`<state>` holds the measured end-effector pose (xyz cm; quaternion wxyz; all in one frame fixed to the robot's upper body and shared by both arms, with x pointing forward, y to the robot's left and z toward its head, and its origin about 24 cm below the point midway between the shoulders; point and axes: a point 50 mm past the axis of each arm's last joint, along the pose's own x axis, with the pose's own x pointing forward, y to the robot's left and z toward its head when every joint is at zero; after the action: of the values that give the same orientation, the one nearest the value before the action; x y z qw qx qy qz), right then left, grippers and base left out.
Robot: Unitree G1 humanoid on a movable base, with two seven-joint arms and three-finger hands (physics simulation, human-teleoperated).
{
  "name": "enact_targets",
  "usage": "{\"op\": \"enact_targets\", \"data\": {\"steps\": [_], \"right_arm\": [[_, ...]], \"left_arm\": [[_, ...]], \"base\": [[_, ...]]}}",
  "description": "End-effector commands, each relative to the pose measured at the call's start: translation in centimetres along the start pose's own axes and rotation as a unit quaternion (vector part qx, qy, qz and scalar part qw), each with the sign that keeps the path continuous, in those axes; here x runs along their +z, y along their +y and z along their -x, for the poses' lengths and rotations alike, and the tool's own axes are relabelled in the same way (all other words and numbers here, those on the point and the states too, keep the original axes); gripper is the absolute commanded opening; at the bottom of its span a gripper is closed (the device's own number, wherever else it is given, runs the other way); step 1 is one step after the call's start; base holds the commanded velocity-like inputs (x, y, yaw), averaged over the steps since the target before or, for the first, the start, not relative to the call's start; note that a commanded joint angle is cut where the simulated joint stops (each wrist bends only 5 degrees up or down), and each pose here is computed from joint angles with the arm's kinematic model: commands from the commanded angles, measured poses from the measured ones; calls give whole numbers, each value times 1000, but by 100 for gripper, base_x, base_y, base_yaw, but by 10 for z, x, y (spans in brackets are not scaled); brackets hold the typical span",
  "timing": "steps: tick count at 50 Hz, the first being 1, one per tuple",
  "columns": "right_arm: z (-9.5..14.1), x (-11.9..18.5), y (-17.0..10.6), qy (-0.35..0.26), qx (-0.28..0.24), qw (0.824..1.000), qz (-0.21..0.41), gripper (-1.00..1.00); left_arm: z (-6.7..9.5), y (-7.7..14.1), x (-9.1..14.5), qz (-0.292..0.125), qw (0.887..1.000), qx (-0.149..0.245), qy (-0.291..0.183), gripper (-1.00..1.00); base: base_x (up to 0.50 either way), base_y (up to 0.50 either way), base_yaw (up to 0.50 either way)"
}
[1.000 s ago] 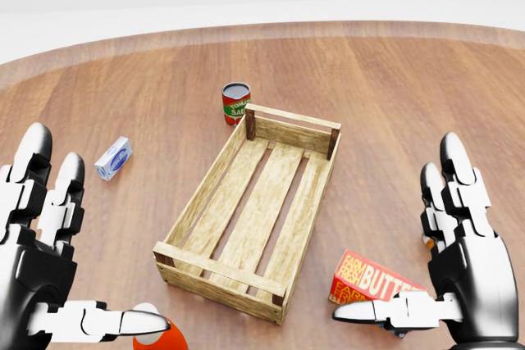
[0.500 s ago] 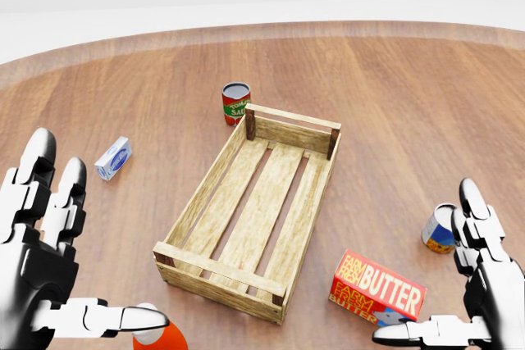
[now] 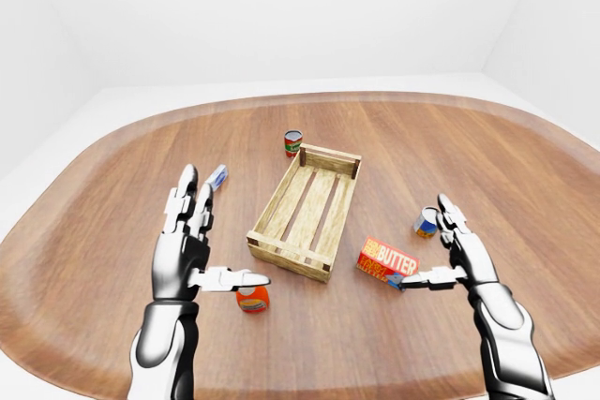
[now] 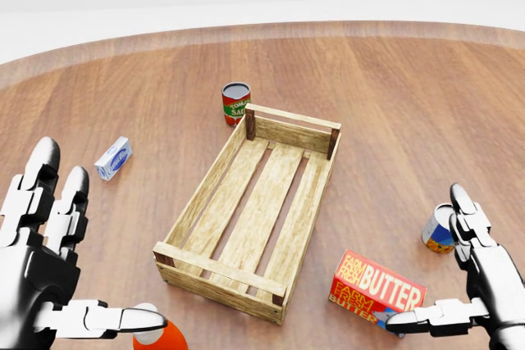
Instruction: Pick up the butter and put it in the tray.
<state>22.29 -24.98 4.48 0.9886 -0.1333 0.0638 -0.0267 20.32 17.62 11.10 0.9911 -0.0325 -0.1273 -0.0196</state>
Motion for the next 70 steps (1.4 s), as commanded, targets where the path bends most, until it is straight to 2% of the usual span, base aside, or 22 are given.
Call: {"op": "enact_targets", "data": {"steps": [1, 13, 18, 34, 43, 57, 70], "right_arm": [[-14, -15, -1, 45, 18, 998, 38, 100], [-22, -26, 1, 79, 46, 994, 64, 100], [-24, -31, 1, 93, 48, 992, 69, 100], [-13, -66, -6, 173, 47, 980, 92, 100], [-10, -68, -5, 180, 48, 977, 104, 100], [-21, -62, -1, 171, 56, 976, 122, 100], [-22, -74, 4, 198, 66, 970, 123, 100]], "left_arm": [[0, 2, 2, -1, 1000, 4, -5, 100], [2, 3, 6, 0, 1000, 5, -13, 100], [1, 1, 0, -1, 1000, 3, 1, 100], [3, 4, 9, -2, 1000, 7, -17, 100], [4, 5, 12, -2, 1000, 8, -23, 100], [4, 5, 14, -1, 1000, 8, -28, 100], [6, 5, 15, -1, 1000, 7, -29, 100]], "base": [[0, 0, 0], [0, 0, 0], [0, 0, 0], [0, 0, 0], [0, 0, 0], [0, 0, 0], [0, 0, 0]]}}
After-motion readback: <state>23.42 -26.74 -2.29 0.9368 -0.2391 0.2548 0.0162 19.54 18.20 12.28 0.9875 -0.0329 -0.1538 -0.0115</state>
